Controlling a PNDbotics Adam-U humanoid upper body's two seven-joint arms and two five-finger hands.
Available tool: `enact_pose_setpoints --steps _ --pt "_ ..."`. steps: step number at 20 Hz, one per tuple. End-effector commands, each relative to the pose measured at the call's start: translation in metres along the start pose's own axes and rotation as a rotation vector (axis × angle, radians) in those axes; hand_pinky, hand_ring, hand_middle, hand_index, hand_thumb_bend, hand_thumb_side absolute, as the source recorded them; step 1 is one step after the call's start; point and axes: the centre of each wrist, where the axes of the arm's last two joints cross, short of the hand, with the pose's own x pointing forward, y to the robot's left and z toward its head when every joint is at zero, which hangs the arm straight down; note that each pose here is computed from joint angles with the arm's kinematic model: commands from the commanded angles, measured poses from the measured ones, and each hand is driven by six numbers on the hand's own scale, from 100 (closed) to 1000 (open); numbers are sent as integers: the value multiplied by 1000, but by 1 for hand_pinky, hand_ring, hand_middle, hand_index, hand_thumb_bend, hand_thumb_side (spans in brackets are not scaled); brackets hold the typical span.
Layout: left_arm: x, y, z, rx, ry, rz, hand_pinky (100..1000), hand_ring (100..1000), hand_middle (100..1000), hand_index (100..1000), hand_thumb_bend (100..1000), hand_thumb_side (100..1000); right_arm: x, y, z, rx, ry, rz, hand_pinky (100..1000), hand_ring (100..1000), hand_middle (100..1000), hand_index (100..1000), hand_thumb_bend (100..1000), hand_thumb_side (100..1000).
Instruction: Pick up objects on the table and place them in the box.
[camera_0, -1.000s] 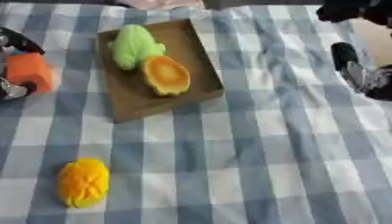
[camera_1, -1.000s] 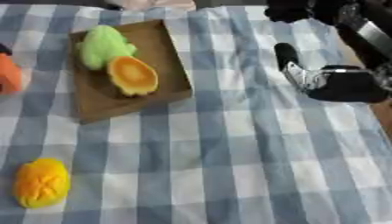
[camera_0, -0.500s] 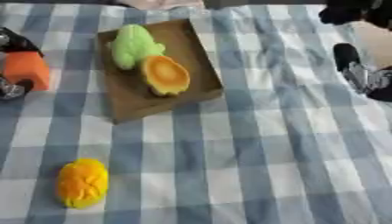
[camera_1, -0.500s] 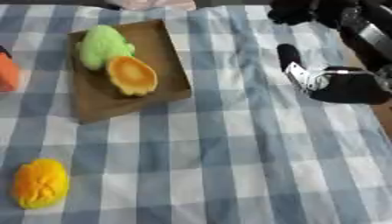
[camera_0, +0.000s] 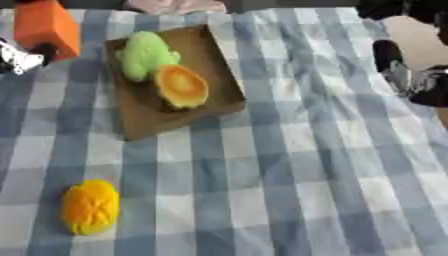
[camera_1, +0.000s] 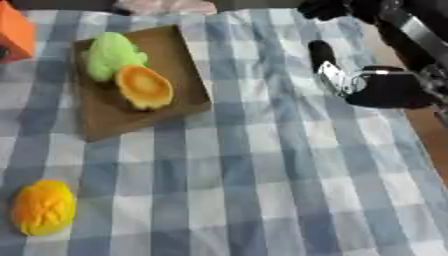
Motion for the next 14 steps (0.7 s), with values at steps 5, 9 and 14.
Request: enact_pose_setpoints --steps 5,9,14 --pt "51 -7 10 -115 -152 4 876 722 611 743 100 162 5 -8 -2 3 -15 8 813 794 759 874 100 303" --pt "56 -14 10 -162 -146 46 878 722 612 744 100 169 5 -8 -2 4 -13 0 813 794 759 874 100 309" --pt "51 -26 -1 -188 -96 79 878 729 617 748 100 205 6 -8 -4 1 -17 -14 813 793 758 874 100 312"
